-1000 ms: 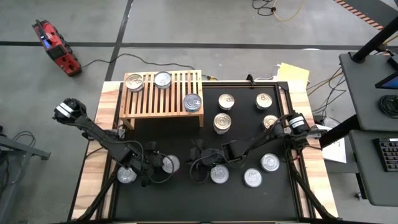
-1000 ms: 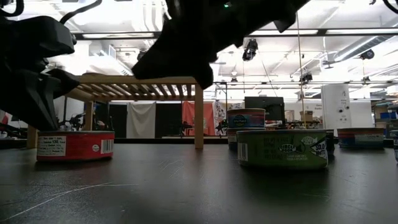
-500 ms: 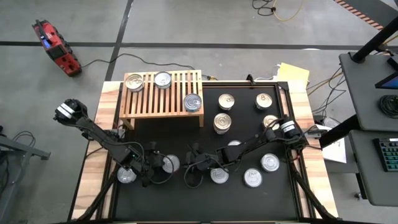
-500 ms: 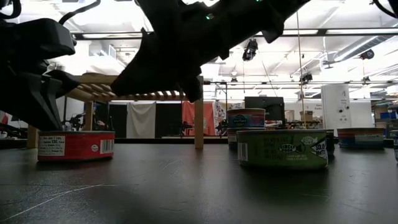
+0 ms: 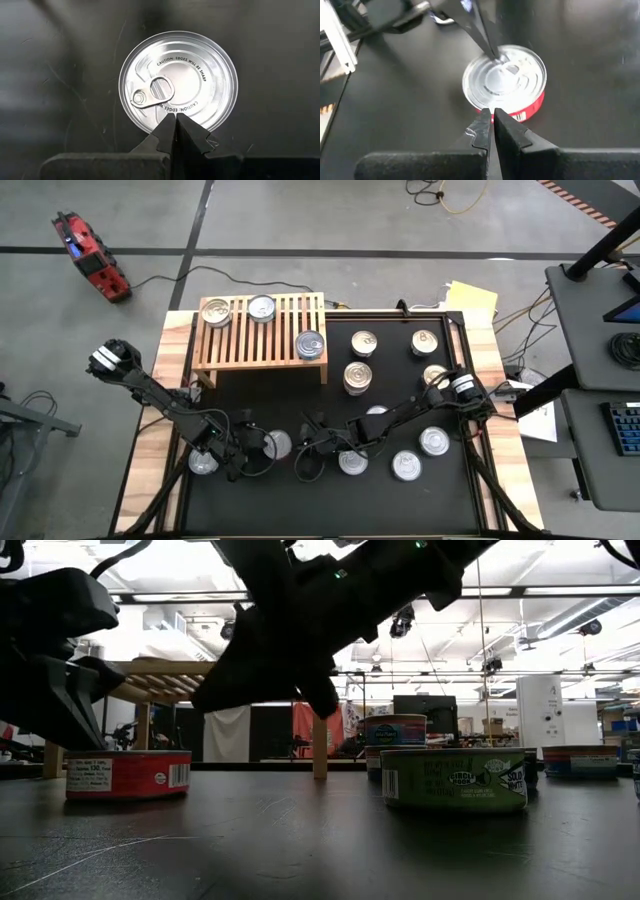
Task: Stack canned seafood by type on shelf
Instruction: Put the red tuna can on the shelf
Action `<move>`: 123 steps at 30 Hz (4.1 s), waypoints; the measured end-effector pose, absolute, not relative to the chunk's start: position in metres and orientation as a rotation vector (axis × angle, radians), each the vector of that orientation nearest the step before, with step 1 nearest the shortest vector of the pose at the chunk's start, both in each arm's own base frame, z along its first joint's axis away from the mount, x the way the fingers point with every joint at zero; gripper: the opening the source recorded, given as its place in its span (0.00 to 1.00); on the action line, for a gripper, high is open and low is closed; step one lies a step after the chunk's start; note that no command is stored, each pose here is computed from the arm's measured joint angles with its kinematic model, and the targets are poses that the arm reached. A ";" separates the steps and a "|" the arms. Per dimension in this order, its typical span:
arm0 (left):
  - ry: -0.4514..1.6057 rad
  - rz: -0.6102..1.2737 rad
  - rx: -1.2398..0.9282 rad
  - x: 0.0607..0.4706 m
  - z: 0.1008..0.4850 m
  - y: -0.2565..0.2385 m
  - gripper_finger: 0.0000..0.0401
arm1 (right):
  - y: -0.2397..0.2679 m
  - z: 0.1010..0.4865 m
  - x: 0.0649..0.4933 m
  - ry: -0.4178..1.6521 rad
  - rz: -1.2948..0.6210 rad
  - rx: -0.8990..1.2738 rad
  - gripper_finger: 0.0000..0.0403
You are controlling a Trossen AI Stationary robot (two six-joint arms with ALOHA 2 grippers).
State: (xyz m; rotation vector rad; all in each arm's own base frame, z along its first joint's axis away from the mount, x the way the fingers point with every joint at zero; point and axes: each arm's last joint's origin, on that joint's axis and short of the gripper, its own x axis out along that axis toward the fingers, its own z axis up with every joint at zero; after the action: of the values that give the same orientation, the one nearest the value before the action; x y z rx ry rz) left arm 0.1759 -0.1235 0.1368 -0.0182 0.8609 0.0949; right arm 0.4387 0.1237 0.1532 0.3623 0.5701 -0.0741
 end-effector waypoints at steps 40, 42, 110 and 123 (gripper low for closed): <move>0.782 0.086 0.017 0.159 0.121 -0.126 0.00 | 0.123 0.152 0.438 0.576 -0.128 0.521 0.07; 0.780 0.088 0.018 0.159 0.121 -0.126 0.00 | 0.123 0.152 0.438 0.577 -0.128 0.521 0.12; 0.715 0.099 -0.007 0.159 0.123 -0.131 0.00 | 0.116 0.124 0.448 0.494 -0.252 0.701 0.70; 0.694 0.102 -0.047 0.152 0.119 -0.132 0.00 | 0.120 0.124 0.448 0.494 -0.249 0.718 0.77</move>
State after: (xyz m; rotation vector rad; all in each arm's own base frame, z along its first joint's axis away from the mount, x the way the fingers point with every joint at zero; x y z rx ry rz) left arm 0.1525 -0.1317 0.1185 -0.0467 0.6942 0.1024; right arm 0.4475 0.1198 0.1244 0.7181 0.4945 -0.2486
